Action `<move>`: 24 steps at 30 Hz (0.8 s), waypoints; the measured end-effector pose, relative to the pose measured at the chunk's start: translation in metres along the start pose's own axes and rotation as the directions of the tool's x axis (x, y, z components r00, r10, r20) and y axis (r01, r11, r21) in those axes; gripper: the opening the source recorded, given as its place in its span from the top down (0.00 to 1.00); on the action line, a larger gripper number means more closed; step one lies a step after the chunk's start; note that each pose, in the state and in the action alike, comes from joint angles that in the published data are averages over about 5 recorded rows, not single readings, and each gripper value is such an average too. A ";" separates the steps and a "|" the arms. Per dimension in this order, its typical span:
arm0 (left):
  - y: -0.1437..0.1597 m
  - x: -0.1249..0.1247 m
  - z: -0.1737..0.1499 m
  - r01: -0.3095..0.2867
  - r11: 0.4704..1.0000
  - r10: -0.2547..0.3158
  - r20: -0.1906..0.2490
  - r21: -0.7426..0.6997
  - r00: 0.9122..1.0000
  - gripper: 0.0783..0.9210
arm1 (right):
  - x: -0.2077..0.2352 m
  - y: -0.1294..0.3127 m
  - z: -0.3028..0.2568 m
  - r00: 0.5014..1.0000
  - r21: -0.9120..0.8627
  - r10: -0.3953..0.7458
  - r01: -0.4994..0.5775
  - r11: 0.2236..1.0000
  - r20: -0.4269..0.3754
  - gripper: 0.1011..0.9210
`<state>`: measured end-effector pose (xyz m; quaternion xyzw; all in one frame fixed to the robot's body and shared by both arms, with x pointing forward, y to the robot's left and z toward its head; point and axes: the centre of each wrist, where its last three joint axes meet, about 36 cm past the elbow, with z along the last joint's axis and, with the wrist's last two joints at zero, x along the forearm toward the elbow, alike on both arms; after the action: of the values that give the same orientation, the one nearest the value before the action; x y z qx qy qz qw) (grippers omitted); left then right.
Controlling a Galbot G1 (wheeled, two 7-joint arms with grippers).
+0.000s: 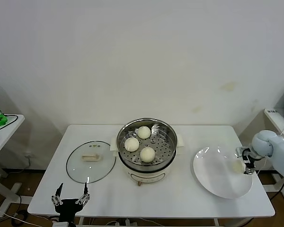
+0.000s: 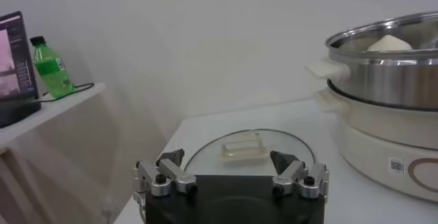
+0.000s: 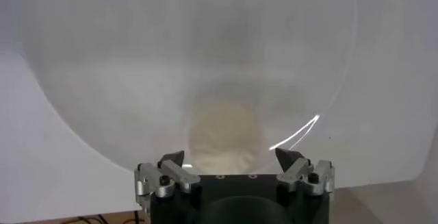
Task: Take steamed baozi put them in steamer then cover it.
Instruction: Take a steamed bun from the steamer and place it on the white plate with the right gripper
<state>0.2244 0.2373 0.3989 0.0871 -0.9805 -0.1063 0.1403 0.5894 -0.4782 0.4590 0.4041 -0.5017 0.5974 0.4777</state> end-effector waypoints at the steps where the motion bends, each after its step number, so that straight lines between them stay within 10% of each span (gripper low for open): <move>1: 0.000 0.000 0.000 0.000 1.000 0.000 0.001 0.000 1.000 0.12 | -0.001 0.000 0.000 1.000 0.000 -0.001 0.001 1.000 0.000 0.16; 24: 0.000 0.001 -0.004 -0.001 1.000 0.001 0.014 0.003 1.000 0.12 | 0.021 -0.004 0.002 1.000 -0.026 0.020 -0.020 0.999 0.020 0.42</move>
<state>0.2250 0.2363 0.4031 0.0860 -0.9817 -0.1055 0.1333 0.5887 -0.4762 0.4802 0.3991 -0.5180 0.5916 0.4716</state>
